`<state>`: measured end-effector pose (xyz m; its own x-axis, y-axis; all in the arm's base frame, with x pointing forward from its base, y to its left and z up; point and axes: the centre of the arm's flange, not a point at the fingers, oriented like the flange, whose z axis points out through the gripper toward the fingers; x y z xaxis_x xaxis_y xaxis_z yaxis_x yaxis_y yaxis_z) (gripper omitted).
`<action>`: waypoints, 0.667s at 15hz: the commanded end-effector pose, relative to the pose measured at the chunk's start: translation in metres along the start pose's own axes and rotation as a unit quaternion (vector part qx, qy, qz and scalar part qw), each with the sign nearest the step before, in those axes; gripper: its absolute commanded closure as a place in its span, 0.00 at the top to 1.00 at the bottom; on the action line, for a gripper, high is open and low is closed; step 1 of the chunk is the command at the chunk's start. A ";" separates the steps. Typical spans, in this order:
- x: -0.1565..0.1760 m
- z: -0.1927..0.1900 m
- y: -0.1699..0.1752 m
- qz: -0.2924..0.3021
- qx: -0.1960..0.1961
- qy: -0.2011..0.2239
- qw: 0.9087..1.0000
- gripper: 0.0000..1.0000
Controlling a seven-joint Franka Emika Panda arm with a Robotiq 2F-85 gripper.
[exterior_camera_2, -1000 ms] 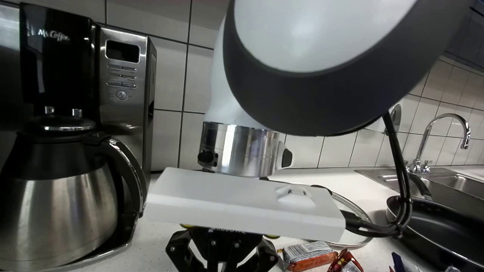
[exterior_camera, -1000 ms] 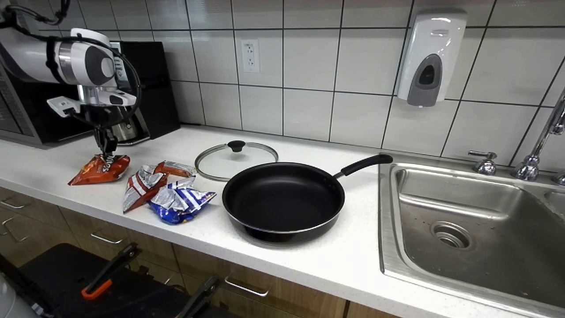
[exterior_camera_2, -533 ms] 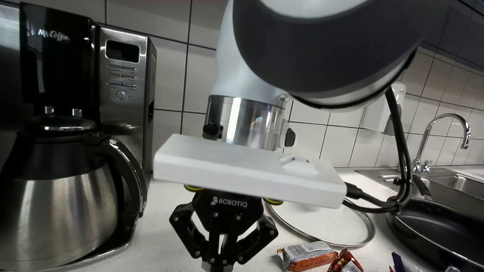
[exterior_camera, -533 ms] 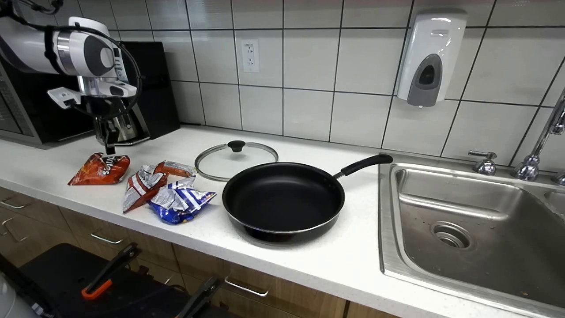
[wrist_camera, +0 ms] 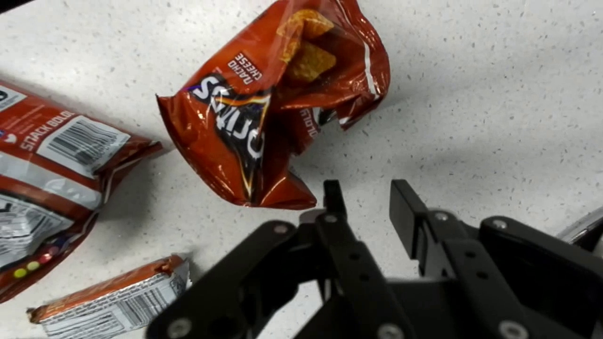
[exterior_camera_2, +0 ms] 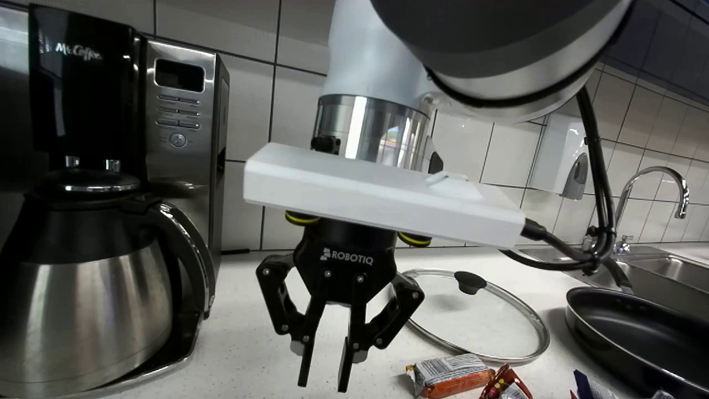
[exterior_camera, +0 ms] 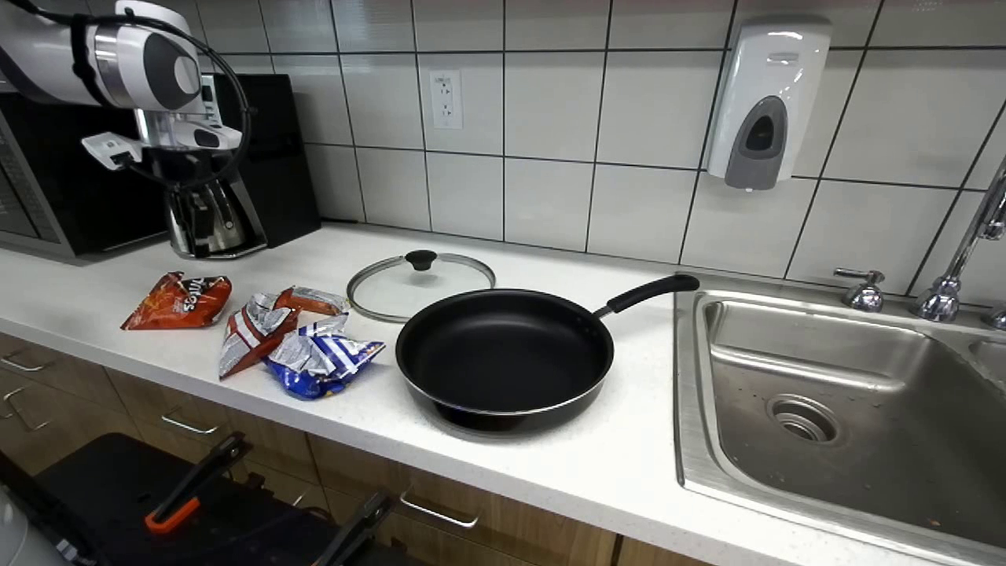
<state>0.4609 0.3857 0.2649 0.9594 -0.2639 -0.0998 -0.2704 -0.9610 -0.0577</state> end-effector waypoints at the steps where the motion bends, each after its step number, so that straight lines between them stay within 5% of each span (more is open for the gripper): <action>1: -0.014 -0.022 0.012 -0.009 -0.004 -0.014 1.000 0.64; 6: -0.034 -0.039 0.017 0.005 -0.014 -0.028 0.999 0.99; 10: -0.055 -0.036 0.021 0.015 -0.024 -0.059 0.998 1.00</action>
<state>0.4286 0.3847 0.2951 0.9482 -0.2677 -0.1708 -0.2754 -0.9611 -0.0227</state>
